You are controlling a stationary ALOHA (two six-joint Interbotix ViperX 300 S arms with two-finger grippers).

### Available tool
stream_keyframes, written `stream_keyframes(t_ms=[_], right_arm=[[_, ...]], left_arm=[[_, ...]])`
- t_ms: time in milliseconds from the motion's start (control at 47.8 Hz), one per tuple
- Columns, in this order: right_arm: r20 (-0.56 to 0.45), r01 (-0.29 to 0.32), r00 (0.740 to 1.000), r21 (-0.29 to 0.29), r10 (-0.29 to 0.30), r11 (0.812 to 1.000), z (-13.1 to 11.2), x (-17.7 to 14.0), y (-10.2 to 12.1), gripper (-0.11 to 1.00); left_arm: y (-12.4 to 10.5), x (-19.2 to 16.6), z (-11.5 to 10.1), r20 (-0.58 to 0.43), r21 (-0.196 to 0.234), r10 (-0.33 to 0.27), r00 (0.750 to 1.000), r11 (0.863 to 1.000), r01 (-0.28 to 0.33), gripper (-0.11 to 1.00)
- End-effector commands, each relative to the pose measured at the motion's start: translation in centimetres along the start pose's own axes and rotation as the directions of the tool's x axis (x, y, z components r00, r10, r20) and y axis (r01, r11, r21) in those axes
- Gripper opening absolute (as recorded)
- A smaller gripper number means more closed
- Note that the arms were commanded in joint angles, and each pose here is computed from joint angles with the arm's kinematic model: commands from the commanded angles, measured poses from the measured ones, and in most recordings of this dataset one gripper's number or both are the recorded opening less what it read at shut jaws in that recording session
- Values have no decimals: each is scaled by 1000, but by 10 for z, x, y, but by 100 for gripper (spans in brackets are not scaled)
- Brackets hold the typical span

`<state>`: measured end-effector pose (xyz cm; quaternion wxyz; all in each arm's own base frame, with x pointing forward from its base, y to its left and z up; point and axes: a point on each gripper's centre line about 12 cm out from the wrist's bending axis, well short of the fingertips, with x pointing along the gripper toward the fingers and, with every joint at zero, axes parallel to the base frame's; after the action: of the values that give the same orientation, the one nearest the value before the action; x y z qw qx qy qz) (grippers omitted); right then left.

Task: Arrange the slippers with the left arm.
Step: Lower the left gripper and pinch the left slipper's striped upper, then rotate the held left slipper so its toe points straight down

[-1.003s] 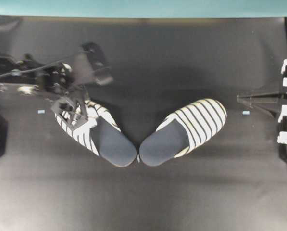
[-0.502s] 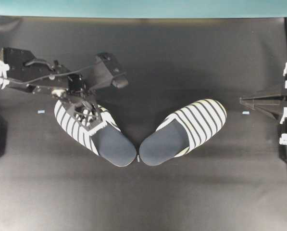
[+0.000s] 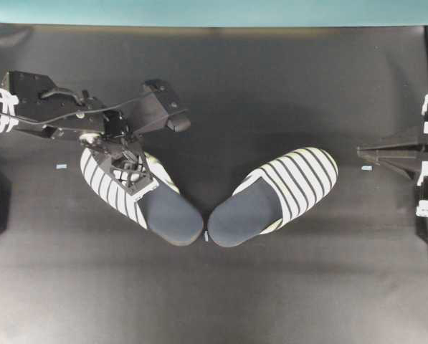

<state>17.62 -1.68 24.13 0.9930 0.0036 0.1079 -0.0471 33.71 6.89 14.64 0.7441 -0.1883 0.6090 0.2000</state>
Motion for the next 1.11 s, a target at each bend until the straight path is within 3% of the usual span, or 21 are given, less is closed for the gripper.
stream_keyframes(t_ms=[0,42,146,209,314,585,732,962,1087], right_arm=[[12,8,1000,2,-8,1000,3,0,-1,-1],[14,8,1000,2,-8,1000,3,0,-1,-1],[21,8,1000,0,-8,1000,5,-1,-1,-1],[21,8,1000,0,-8,1000,4,-1,-1,-1],[23,8,1000,0,-8,1000,4,-2,-1,-1],[17,7,1000,11,-8,1000,-1,-3,-1,-1],[20,7,1000,9,-8,1000,-1,-4,-1,-1],[29,7,1000,11,-8,1000,0,-5,-1,-1],[28,6,1000,9,-6,1000,-1,-5,-1,-1]], left_arm=[[-4,-11,9,37,60,-8,999,998,6,7],[-5,-15,12,47,95,-11,999,995,7,1],[-8,-32,23,86,194,-25,996,981,8,1],[-11,-46,32,119,264,-37,992,964,4,1],[-16,-62,47,162,348,-52,985,938,-7,1],[-28,-53,63,166,449,-59,984,893,-22,1],[-36,-42,59,162,530,-67,984,847,-30,1],[-37,-31,59,212,531,-92,973,847,-36,1],[-36,-19,57,191,522,-83,978,852,-30,1]])
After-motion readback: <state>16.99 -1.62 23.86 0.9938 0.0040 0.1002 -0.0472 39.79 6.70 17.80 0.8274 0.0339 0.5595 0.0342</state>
